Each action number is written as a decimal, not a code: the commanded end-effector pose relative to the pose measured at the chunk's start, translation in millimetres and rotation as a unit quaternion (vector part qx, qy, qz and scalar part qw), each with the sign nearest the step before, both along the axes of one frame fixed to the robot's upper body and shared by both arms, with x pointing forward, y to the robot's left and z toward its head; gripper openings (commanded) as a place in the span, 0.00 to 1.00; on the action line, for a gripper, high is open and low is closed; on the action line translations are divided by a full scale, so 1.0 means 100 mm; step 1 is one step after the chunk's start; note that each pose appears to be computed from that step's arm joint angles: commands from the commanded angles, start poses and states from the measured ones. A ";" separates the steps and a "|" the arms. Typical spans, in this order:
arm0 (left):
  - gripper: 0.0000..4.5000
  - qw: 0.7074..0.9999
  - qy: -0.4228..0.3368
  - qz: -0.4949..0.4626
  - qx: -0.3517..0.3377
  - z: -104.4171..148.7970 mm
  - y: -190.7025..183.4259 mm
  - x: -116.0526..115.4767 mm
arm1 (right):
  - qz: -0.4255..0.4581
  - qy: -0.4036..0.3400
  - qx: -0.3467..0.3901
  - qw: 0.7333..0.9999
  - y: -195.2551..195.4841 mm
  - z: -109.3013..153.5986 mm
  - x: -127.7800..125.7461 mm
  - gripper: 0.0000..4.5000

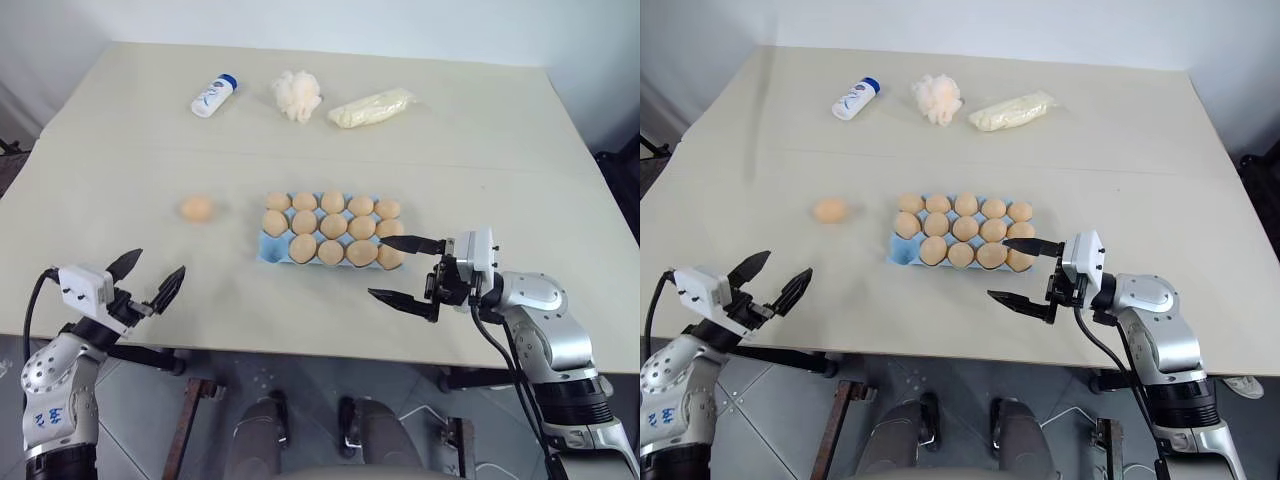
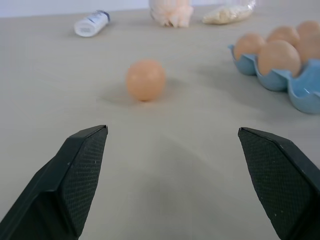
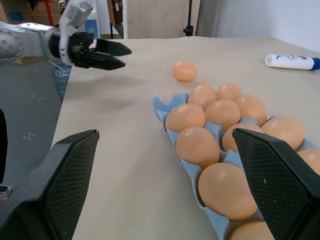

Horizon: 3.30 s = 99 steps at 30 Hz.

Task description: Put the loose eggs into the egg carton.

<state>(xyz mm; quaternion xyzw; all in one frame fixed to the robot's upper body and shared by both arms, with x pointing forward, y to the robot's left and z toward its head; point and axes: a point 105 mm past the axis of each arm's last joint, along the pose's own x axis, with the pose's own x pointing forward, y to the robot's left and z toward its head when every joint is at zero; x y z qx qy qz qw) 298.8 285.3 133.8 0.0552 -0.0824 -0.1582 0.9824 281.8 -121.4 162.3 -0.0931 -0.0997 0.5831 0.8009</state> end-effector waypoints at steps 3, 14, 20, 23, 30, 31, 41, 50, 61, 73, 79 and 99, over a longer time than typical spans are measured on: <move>0.99 0.999 -0.018 0.017 0.026 0.19 -0.07 0.48 | -0.005 -0.025 0.005 1.000 -0.02 0.10 -0.01 1.00; 0.99 0.999 0.027 -0.020 0.029 0.23 -0.41 1.15 | -0.024 -0.025 0.009 0.999 -0.04 0.10 -0.05 1.00; 0.99 0.996 0.066 -0.014 0.054 0.09 -0.42 1.25 | -0.037 -0.026 0.010 0.999 -0.07 0.11 -0.06 1.00; 0.95 0.996 0.072 -0.018 0.059 0.04 -0.44 1.25 | -0.041 -0.027 0.010 0.999 -0.08 0.11 -0.06 1.00; 0.60 0.996 0.046 -0.076 0.020 0.09 -0.57 1.17 | -0.043 -0.023 0.010 0.999 -0.08 0.10 -0.06 1.00; 0.60 0.995 0.015 -0.094 0.020 0.18 -0.60 1.11 | -0.044 -0.023 0.009 0.999 -0.09 0.10 -0.06 1.00; 0.60 0.954 -0.044 -0.293 0.042 0.40 -1.25 0.61 | -0.045 -0.016 0.006 0.999 -0.08 0.06 -0.05 1.00; 0.69 0.939 -0.001 -0.338 0.069 0.24 -1.39 0.50 | -0.046 -0.015 0.010 0.999 -0.06 0.06 -0.05 1.00; 1.00 0.962 -0.039 -0.261 0.077 0.34 -1.07 0.61 | -0.049 -0.011 0.016 0.999 -0.05 0.03 -0.06 1.00; 1.00 0.982 0.003 -0.180 0.058 0.16 -0.59 0.69 | -0.049 -0.009 0.018 0.999 -0.04 0.00 -0.07 1.00; 1.00 0.975 0.001 -0.219 0.047 0.16 -0.85 0.79 | -0.047 -0.009 0.016 0.999 -0.04 0.00 -0.07 1.00; 1.00 0.955 0.084 -0.273 0.076 -0.11 -0.83 0.78 | -0.051 -0.011 0.015 0.998 -0.05 0.04 -0.09 1.00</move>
